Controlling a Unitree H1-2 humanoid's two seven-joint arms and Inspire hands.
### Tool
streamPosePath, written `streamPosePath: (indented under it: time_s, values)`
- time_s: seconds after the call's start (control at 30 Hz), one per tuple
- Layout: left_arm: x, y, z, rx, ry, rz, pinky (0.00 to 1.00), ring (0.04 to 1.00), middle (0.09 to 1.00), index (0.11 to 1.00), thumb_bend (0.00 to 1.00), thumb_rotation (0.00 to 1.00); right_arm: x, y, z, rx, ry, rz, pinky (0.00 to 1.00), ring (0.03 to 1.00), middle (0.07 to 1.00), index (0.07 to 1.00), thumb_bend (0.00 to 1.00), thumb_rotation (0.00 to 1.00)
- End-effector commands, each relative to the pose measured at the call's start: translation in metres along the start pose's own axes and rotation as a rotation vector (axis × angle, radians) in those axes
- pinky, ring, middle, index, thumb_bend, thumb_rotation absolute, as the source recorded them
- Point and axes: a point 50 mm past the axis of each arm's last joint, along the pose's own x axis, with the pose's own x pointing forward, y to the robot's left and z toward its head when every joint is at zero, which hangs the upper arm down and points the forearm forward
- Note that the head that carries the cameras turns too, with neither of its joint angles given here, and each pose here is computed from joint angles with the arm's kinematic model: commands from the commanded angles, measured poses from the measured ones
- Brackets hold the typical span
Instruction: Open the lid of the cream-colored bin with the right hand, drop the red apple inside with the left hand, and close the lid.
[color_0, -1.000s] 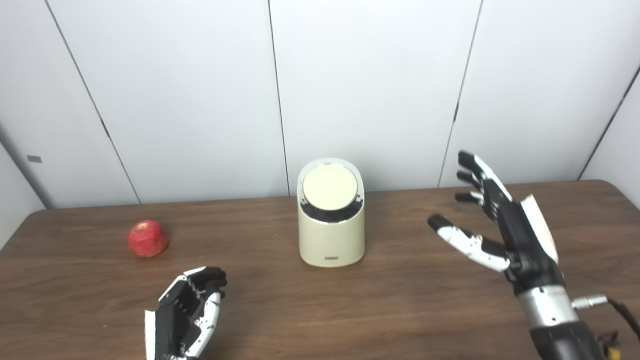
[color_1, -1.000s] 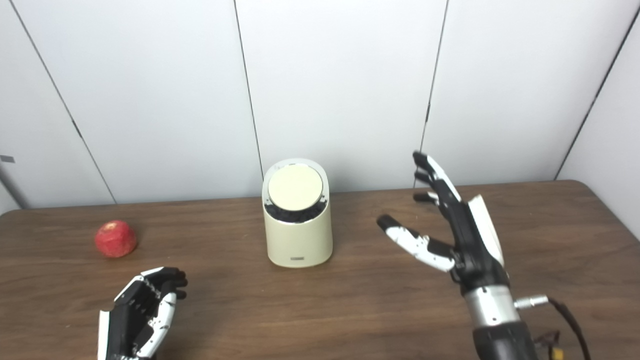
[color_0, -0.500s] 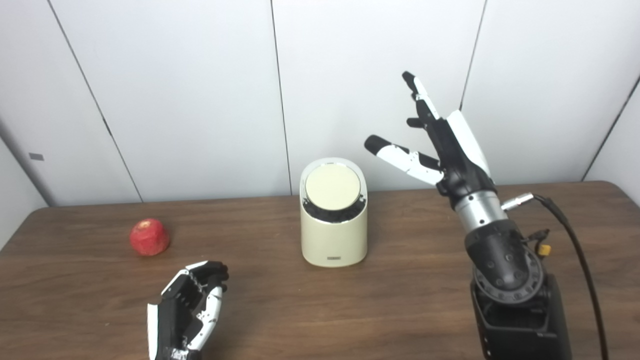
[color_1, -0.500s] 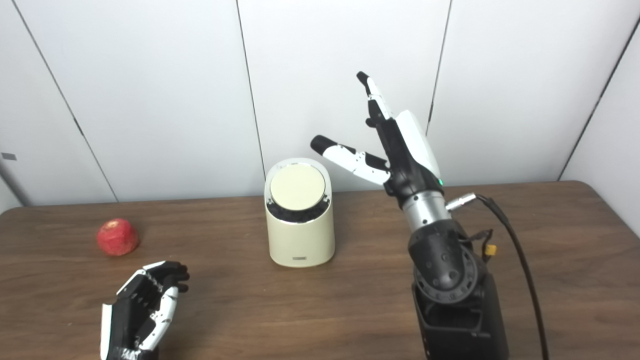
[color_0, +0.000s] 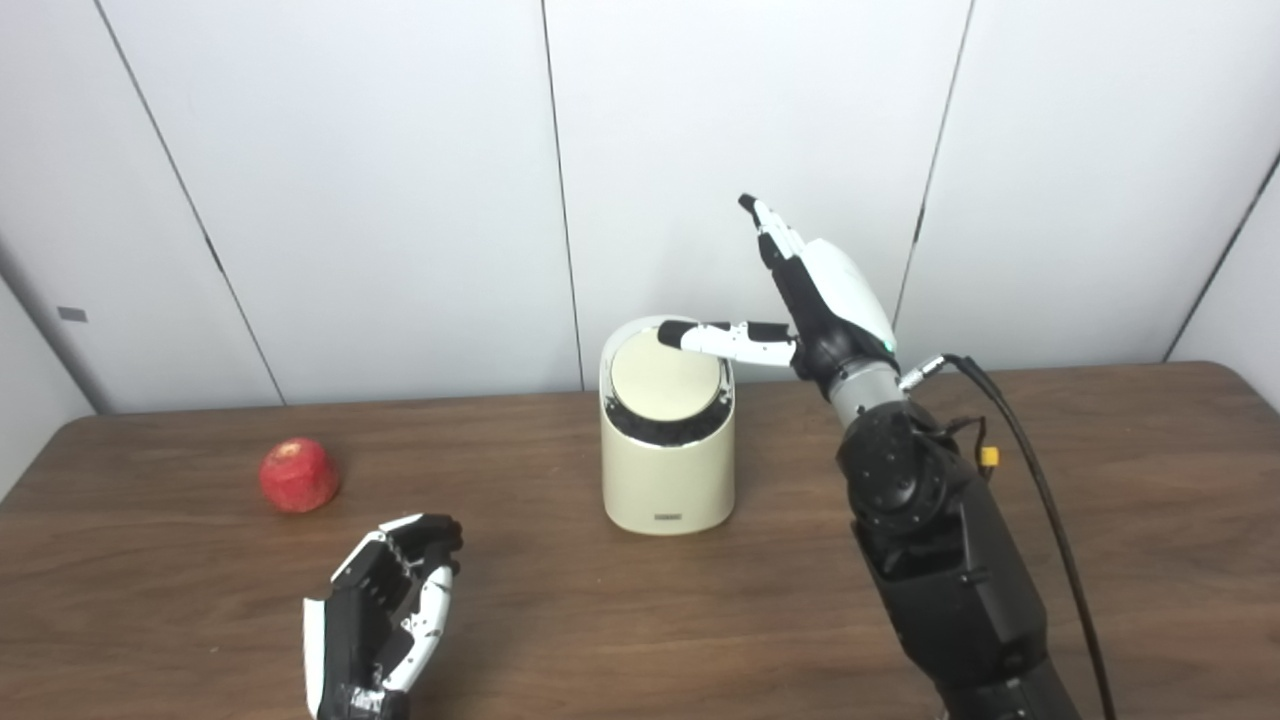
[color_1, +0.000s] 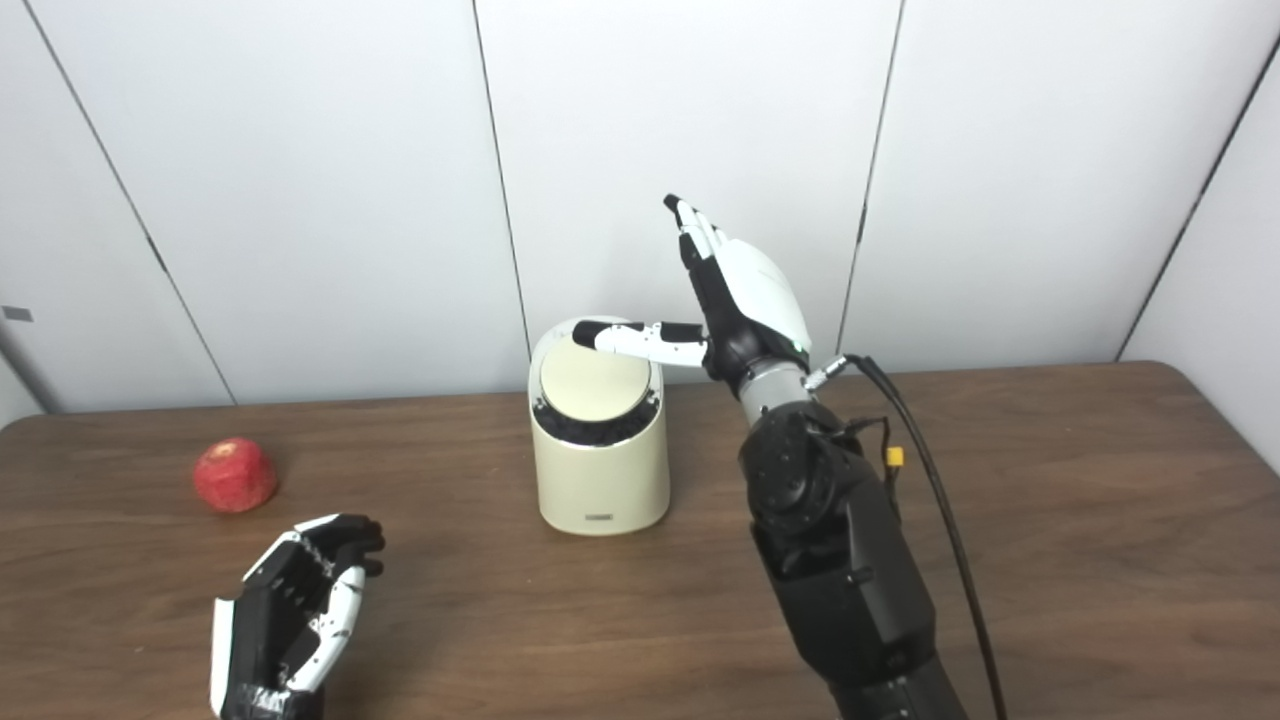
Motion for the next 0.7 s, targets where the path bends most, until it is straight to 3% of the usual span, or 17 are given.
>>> streamPosePath:
  time_s: [0.0, 0.2, 0.67]
  values:
    - [-0.007, -0.004, -0.012, 0.015, 0.028, -0.005, 0.55, 0.617, 0.622, 0.602, 0.24, 0.18, 0.011, -0.013, 0.022, -0.01, -0.058, -0.07, 0.9, 1.0, 1.0, 1.0, 0.89, 0.57]
    - [-0.008, -0.005, -0.012, 0.009, 0.032, 0.001, 0.54, 0.614, 0.619, 0.599, 0.24, 0.17, 0.013, 0.001, 0.012, -0.021, -0.022, -0.023, 0.96, 1.0, 1.0, 1.0, 0.92, 0.45]
    - [-0.007, -0.006, -0.008, 0.025, 0.024, -0.005, 0.54, 0.61, 0.617, 0.599, 0.23, 0.17, 0.014, 0.01, 0.0, -0.105, 0.005, -0.003, 0.96, 1.0, 1.0, 1.0, 0.97, 0.4]
